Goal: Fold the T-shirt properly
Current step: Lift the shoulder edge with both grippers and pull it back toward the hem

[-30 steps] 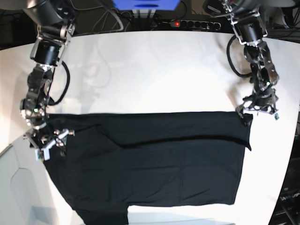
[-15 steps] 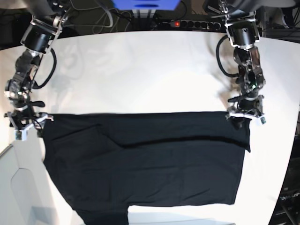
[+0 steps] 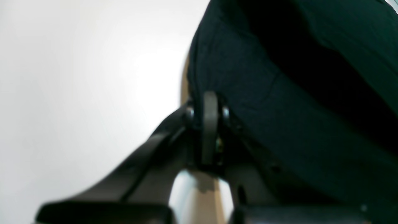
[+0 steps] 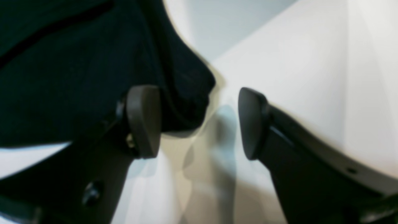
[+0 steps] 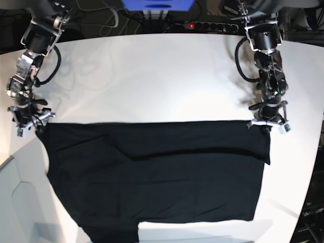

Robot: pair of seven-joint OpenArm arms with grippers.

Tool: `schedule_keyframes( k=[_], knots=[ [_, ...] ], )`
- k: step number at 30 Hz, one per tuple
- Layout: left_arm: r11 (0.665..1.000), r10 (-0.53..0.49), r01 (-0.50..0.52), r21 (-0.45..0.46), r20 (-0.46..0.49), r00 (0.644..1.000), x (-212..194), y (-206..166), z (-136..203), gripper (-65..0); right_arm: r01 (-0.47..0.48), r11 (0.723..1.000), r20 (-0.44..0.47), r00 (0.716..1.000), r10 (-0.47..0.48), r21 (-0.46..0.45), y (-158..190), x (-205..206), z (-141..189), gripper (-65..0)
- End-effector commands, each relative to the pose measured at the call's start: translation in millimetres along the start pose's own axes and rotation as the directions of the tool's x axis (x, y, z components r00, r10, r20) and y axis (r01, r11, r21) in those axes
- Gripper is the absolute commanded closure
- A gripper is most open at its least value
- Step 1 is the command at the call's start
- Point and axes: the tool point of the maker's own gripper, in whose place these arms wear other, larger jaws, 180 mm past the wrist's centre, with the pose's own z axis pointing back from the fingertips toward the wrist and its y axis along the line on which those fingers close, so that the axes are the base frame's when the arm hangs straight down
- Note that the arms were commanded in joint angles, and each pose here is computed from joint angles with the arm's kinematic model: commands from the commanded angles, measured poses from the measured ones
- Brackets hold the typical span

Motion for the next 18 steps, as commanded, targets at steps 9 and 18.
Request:
schedule_keyframes(
  k=[9, 18],
  knots=[
    [0.999, -0.034, 0.035, 0.024, -0.038, 0.999, -4, 13, 4, -0.1, -0.003, 1.000, -0.018, 1.000, 0.003, -0.002, -5, -1, -3, -16.4],
    [0.994, -0.112, 0.112, 0.018, -0.001, 0.994, 18, 22, 26, -0.1, -0.088, 0.995, 0.064, 0.994, 0.091, -0.048, -19, 28, 22, 0.0]
  ],
)
